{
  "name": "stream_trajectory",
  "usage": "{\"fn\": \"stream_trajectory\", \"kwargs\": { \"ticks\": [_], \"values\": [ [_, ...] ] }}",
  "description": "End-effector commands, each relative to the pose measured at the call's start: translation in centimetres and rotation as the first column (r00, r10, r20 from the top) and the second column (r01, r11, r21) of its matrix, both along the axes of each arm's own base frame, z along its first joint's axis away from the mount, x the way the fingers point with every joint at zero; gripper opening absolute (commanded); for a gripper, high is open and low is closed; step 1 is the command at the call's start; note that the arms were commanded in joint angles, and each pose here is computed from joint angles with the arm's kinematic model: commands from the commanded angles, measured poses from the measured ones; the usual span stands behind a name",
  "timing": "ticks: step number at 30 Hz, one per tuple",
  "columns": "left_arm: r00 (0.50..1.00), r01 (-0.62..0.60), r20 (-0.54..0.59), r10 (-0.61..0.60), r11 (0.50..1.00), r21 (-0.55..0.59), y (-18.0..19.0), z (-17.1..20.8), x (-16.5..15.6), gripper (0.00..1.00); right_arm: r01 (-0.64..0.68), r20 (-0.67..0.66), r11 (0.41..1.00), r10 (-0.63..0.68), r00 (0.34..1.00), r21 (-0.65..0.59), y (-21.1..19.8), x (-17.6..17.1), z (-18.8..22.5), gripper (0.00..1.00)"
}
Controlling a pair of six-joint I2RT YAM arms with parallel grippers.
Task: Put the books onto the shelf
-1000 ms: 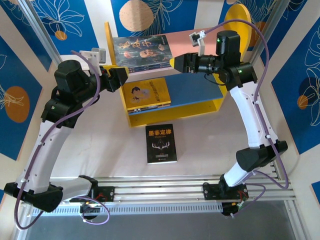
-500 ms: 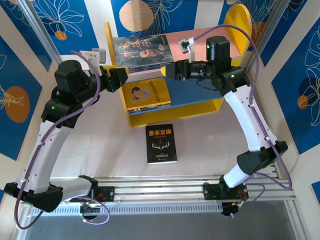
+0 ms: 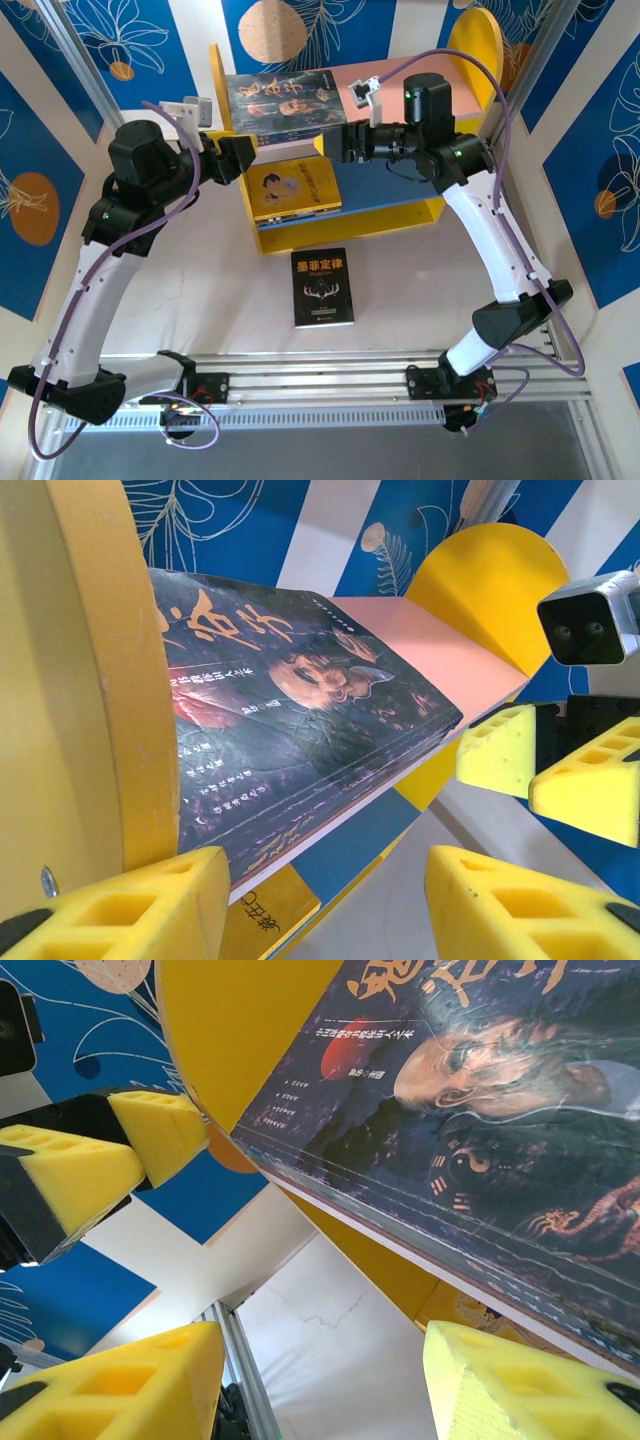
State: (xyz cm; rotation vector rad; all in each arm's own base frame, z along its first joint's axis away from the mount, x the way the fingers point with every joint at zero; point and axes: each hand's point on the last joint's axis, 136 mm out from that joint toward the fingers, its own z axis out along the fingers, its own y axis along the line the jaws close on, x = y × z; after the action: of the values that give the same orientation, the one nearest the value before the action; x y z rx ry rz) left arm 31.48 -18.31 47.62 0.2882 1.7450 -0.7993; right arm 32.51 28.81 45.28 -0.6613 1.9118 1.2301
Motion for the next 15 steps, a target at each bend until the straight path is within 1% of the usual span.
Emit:
{"fn": "stream_trajectory", "kwargs": {
  "ticks": [1, 4, 8, 15],
  "values": [
    [0.999, 0.011, 0.042, -0.011, 1.0, 0.002, 0.2, 1.0, -0.8, 0.55, -0.006, 0.029, 1.0, 0.005, 1.0, 0.018, 0.6, 0.1, 1.1, 0.56],
    [0.999, 0.002, 0.046, -0.002, 1.0, -0.002, 0.4, 1.1, -0.7, 0.55, 0.014, 0.043, 1.0, -0.014, 0.999, 0.009, 1.5, 0.2, 1.0, 0.56],
    [0.999, -0.013, 0.052, 0.014, 1.0, -0.003, 0.7, 1.2, -0.8, 0.55, 0.074, 0.11, 0.997, -0.07, 0.991, -0.037, 3.2, -0.1, 0.6, 0.56],
    [0.998, -0.027, 0.064, 0.027, 1.0, 0.006, 1.2, 1.5, -1.4, 0.55, 0.094, 0.158, 0.995, -0.086, 0.984, -0.044, 5.1, -1.0, 1.1, 0.56]
  ]
}}
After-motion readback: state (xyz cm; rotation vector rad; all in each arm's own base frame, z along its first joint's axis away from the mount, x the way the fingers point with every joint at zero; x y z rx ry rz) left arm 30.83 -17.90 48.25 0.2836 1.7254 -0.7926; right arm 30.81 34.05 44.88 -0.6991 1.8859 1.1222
